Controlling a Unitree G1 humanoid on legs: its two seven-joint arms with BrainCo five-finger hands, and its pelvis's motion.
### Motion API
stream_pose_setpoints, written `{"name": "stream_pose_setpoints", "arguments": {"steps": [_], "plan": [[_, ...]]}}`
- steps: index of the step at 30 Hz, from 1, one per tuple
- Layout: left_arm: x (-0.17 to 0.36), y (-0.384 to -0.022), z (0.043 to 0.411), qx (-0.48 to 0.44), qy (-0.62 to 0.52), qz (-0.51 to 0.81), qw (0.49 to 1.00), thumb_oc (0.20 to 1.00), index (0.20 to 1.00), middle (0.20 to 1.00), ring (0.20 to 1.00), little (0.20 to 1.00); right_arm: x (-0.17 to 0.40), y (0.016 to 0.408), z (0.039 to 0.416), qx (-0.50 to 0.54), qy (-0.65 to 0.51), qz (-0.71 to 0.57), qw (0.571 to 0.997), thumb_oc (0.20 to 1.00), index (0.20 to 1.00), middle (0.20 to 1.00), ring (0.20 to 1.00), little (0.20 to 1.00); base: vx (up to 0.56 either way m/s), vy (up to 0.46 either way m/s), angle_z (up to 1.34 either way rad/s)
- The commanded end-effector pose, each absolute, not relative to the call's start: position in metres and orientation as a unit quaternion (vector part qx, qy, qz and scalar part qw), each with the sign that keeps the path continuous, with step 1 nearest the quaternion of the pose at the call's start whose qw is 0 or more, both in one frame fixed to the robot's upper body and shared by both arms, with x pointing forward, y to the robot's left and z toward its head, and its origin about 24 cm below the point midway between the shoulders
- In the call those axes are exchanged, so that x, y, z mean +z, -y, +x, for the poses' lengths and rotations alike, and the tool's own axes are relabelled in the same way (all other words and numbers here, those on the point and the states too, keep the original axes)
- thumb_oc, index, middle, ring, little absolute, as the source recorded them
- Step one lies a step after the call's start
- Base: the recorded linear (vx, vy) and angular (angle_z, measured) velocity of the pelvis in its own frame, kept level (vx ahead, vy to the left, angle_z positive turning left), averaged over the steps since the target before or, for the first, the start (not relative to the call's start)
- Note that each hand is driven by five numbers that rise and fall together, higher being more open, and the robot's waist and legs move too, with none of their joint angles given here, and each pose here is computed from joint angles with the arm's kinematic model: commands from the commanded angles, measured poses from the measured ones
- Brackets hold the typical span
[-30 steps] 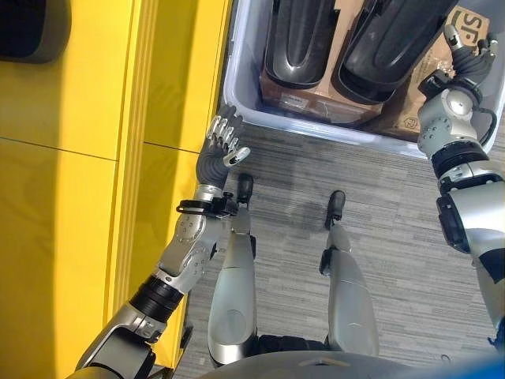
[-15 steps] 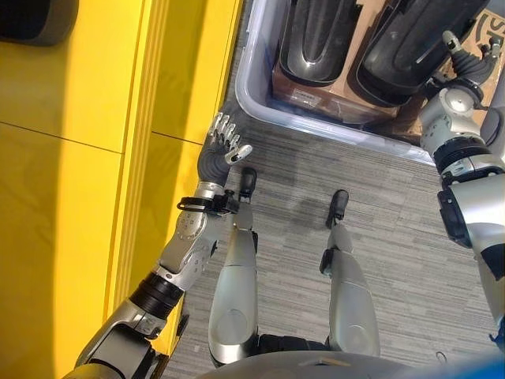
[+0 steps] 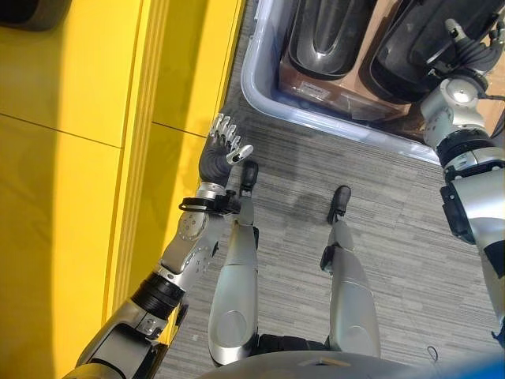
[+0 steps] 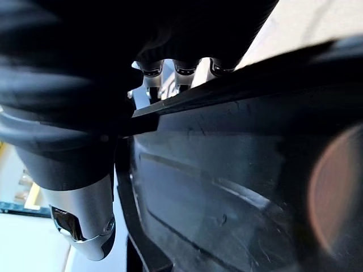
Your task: Move parts from the plastic box to the shelf.
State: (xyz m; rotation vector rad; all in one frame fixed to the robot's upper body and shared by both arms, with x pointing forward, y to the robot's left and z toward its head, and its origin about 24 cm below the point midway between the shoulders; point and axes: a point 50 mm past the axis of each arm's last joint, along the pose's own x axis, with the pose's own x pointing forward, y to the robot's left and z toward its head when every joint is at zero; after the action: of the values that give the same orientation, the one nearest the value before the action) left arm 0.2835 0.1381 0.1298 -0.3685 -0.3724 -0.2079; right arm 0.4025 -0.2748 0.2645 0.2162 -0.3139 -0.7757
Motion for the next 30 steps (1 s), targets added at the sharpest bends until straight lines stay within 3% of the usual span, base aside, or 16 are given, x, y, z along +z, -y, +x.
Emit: {"name": "stream_pose_setpoints", "arguments": {"steps": [1, 15, 30], "plan": [[0.157, -0.134, 0.27, -0.134, 0.251, -0.19, 0.94, 1.0, 1.0, 1.0, 1.0, 1.0, 0.299, 0.295, 0.391, -0.399, 0.202, 0.062, 0.892, 1.0, 1.0, 1.0, 1.0, 1.0, 0.0, 0.0, 0.0], [0.155, -0.133, 0.268, -0.136, 0.248, -0.191, 0.94, 1.0, 1.0, 1.0, 1.0, 1.0, 0.29, 0.318, 0.382, -0.443, 0.168, 0.075, 0.877, 1.0, 1.0, 1.0, 1.0, 1.0, 0.0, 0.0, 0.0], [0.159, -0.127, 0.264, -0.15, 0.256, -0.196, 0.935, 1.0, 1.0, 1.0, 1.0, 1.0, 0.287, 0.321, 0.382, -0.456, 0.144, -0.011, 0.878, 1.0, 1.0, 1.0, 1.0, 1.0, 0.0, 0.0, 0.0]]}}
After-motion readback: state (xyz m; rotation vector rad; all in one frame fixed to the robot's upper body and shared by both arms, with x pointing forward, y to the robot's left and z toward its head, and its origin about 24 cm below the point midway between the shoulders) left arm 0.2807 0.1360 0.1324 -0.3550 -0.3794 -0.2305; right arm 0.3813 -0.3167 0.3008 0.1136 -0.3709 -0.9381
